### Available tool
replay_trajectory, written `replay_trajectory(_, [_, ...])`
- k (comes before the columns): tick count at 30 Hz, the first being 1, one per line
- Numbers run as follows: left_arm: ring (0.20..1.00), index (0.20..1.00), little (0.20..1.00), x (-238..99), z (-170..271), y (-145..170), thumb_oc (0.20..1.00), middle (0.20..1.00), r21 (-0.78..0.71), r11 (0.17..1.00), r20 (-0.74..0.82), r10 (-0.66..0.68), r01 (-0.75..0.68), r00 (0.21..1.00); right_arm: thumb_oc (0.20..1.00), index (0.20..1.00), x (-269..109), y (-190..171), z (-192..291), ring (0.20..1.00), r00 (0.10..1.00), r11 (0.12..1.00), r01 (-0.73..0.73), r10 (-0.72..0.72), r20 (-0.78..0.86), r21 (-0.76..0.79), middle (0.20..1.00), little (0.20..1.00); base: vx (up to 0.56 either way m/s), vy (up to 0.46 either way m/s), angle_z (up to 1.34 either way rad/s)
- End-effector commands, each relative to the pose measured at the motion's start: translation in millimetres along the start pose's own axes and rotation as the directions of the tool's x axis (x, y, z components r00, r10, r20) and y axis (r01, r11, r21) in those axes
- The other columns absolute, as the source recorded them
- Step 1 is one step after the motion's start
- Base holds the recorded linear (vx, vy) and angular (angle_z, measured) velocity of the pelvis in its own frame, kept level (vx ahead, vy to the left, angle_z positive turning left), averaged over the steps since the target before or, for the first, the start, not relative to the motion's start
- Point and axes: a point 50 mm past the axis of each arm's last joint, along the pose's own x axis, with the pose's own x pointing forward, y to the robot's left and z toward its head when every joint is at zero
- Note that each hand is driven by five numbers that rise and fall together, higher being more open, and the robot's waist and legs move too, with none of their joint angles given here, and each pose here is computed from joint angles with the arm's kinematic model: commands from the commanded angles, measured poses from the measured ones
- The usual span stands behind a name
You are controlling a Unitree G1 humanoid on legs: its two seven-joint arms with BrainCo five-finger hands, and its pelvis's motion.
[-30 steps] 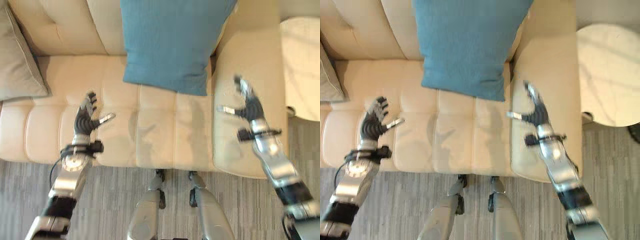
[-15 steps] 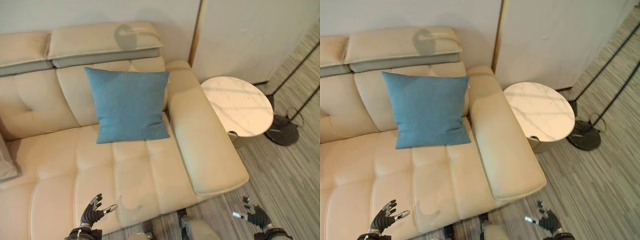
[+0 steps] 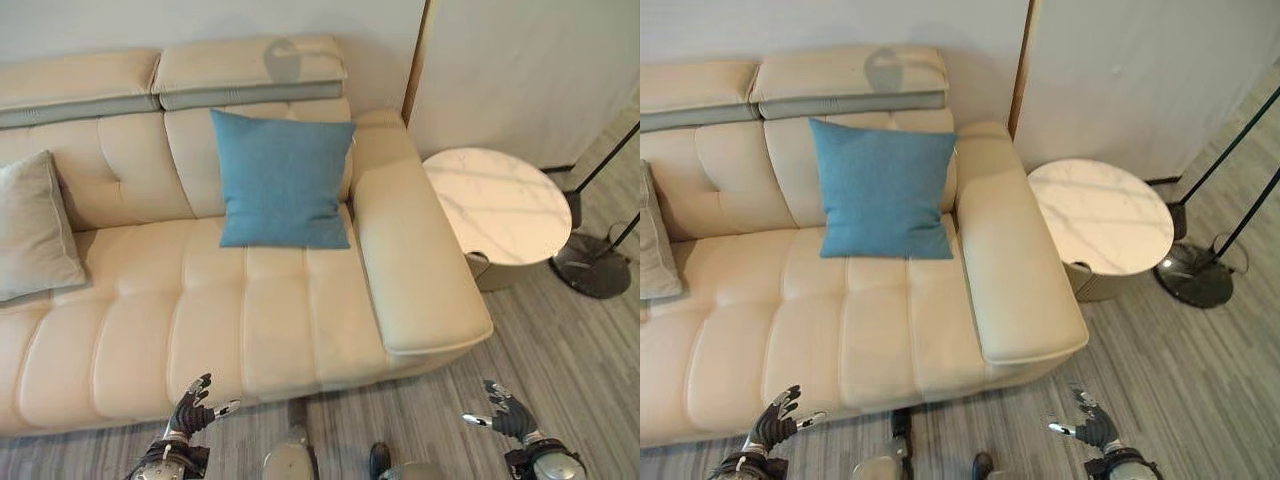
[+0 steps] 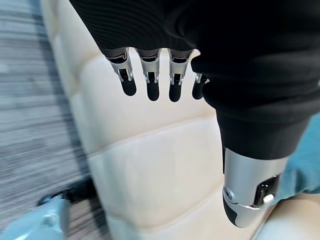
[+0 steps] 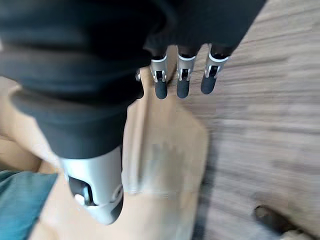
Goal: Pick up all the scattered cushions and arrange them neatly on the sofa.
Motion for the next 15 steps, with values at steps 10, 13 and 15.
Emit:
replay_trajectory(10, [1.000,1.000,1.000,8.4,17.8,2.5,1.000,1.000,0.037,0.999,0.074,-0.001,-0.001,0.997,1.000,1.000,11.4,6.9,28.6,1.000,0.993,0.999,0.042,-0.043,0.111,0.010,1.000,1.000,-0.07,0.071,0.10])
replay_trajectory(13, [1.000,1.000,1.000,5.9,4.4,-0.5,1.000,1.000,0.021,1.000,0.016,-0.002,0.002,1.000,1.000,1.000,12.8,7.3,25.3,1.000,0.995,0.998,0.057,-0.057,0.085,-0.002,1.000,1.000,-0.05,0.081,-0.05])
replay_trajectory(15, [1.000,1.000,1.000,5.1,-3.8,-0.8,1.000,1.000,0.016,1.000,-0.023,0.002,-0.001,1.000,1.000,1.000,13.8,8.9,21.4,1.000,0.996,0.997,0.069,-0.070,0.060,0.019,1.000,1.000,-0.04,0.067,-0.16])
